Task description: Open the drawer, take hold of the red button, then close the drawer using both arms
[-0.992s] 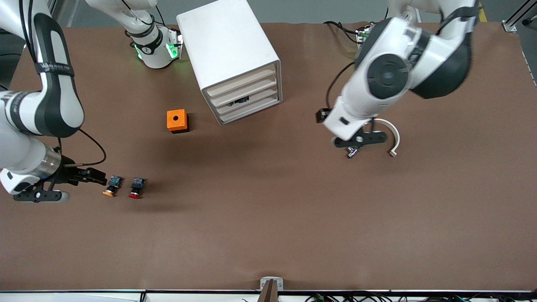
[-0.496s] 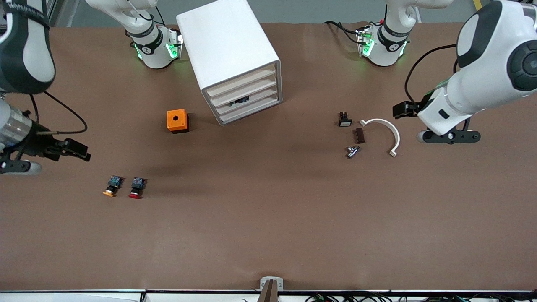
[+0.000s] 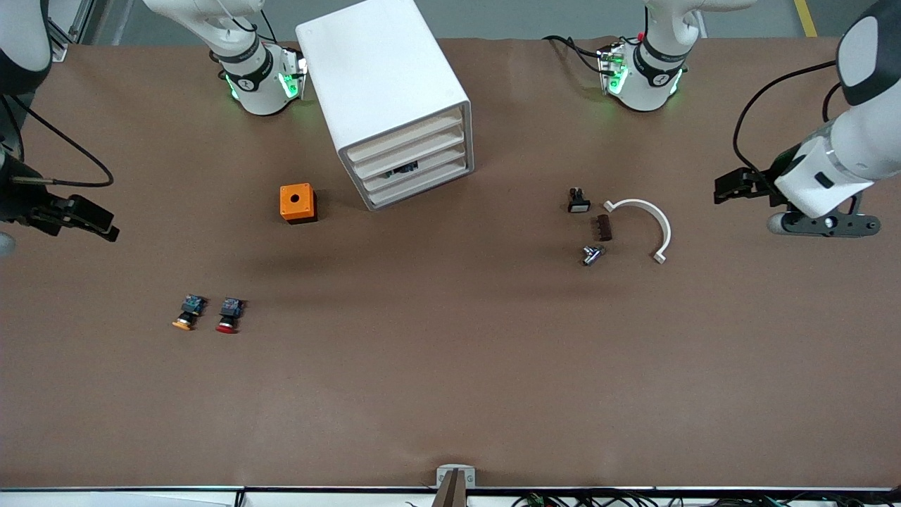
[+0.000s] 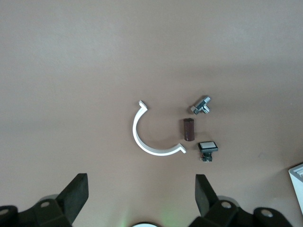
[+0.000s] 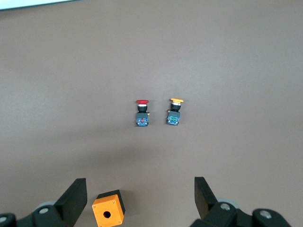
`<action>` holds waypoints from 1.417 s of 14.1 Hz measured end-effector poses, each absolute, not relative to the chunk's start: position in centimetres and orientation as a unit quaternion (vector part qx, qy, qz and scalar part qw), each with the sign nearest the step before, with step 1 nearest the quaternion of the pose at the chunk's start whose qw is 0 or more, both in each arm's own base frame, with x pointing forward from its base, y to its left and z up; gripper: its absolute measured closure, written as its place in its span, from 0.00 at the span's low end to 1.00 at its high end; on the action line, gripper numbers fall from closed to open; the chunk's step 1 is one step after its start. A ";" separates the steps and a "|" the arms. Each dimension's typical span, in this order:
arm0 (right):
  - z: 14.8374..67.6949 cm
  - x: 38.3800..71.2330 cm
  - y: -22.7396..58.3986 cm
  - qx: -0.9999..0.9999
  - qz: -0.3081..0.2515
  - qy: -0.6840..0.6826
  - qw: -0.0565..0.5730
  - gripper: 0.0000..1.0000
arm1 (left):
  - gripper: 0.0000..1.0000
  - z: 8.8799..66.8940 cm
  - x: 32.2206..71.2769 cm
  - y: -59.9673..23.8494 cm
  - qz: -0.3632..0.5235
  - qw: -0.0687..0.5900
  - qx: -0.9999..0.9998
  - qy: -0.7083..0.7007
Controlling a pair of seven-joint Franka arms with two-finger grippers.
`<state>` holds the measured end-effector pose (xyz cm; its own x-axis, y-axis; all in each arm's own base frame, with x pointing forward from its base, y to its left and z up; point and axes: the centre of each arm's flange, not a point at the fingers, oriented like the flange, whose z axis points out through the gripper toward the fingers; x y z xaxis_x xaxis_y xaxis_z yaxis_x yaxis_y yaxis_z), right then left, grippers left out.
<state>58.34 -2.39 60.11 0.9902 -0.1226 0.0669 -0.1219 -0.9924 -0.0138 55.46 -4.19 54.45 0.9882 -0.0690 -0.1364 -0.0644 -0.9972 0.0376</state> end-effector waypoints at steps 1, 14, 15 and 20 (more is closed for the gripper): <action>60.8 58.0 -2.3 -0.997 -0.037 0.060 0.003 0.00 | 0.00 54.8 55.5 -3.6 -0.061 0.017 0.997 -0.032; 62.0 57.1 -2.4 -0.997 -0.046 0.060 -0.001 0.00 | 0.00 62.5 55.6 -3.0 0.012 0.019 1.000 -0.017; 62.1 57.1 -2.4 -0.997 -0.049 0.060 -0.001 0.00 | 0.00 62.4 55.6 -3.4 0.011 0.019 1.000 -0.018; 62.0 57.2 -2.4 -0.997 -0.052 0.060 -0.001 0.00 | 0.00 62.2 55.7 -3.6 0.010 0.019 1.000 -0.019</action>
